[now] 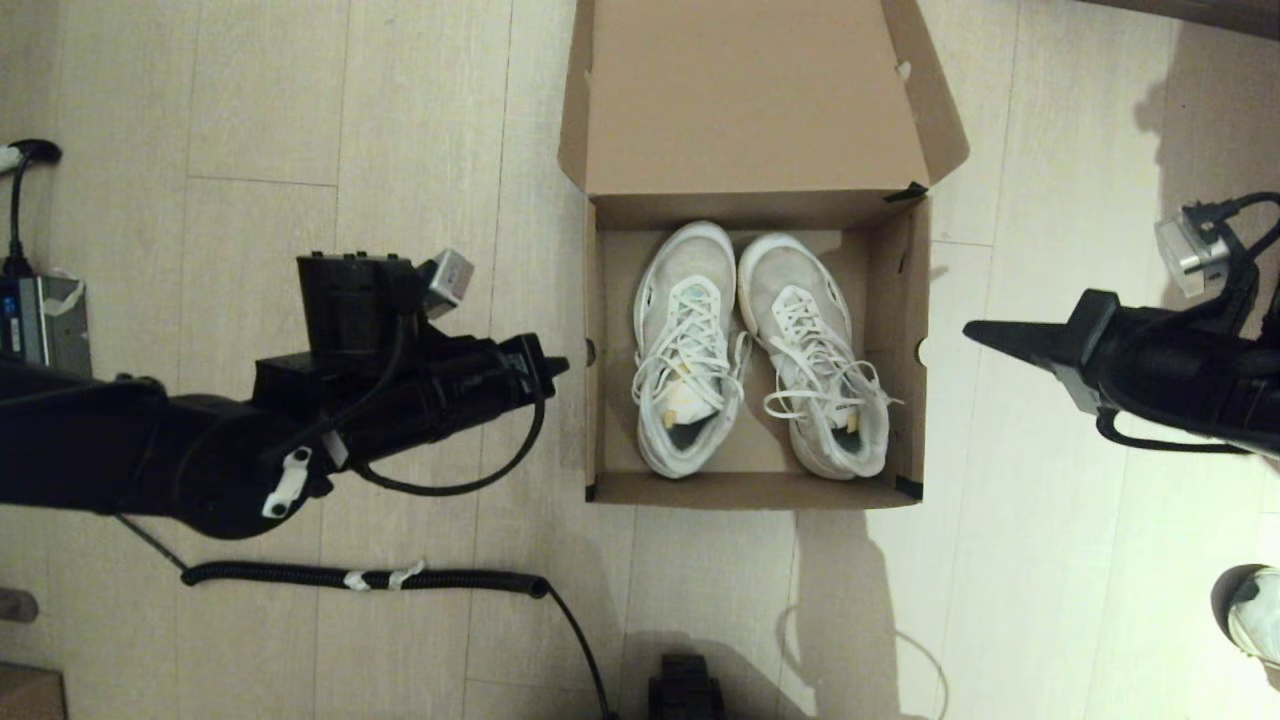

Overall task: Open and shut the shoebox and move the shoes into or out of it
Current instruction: Open the shoe box, then put the shoes out of the shoe box

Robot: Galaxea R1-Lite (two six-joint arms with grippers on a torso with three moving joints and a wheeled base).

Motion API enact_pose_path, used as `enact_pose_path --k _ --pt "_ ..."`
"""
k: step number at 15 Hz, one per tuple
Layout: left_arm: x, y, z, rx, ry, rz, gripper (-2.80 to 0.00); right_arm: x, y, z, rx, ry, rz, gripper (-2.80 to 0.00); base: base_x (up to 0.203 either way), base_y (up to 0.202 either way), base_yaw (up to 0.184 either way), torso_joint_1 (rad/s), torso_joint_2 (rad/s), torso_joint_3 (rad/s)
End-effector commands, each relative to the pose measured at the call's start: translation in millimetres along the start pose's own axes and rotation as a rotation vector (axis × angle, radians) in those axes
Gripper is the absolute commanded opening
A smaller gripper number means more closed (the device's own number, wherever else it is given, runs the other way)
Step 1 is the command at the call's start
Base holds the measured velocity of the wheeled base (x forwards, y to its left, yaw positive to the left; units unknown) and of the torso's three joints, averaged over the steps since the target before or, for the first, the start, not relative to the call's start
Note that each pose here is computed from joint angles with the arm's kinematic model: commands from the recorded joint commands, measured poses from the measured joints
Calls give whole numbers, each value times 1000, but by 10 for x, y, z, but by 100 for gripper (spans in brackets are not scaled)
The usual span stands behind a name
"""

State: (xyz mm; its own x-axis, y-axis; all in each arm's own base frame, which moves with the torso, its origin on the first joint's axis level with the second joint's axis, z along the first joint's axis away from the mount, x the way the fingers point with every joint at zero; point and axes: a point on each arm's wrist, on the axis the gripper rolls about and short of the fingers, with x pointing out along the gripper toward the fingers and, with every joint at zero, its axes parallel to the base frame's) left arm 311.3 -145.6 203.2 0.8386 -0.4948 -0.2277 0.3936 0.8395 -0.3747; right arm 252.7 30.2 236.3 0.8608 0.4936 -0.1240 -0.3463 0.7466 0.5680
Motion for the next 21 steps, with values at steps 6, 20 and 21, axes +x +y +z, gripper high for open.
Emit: enact_pose_path --k 6,20,21 --pt "-348 46 -276 309 20 277 -280 -15 449 -734 -383 237 -1 0 0 0 0 0 0 0" --pt "-337 81 -258 312 -41 286 -280 842 247 -1354 -461 222 -50 0 0 0 0 0 0 0" --pt "-330 85 -273 314 -35 289 -280 840 232 -1379 -460 233 -52 0 0 0 0 0 0 0"
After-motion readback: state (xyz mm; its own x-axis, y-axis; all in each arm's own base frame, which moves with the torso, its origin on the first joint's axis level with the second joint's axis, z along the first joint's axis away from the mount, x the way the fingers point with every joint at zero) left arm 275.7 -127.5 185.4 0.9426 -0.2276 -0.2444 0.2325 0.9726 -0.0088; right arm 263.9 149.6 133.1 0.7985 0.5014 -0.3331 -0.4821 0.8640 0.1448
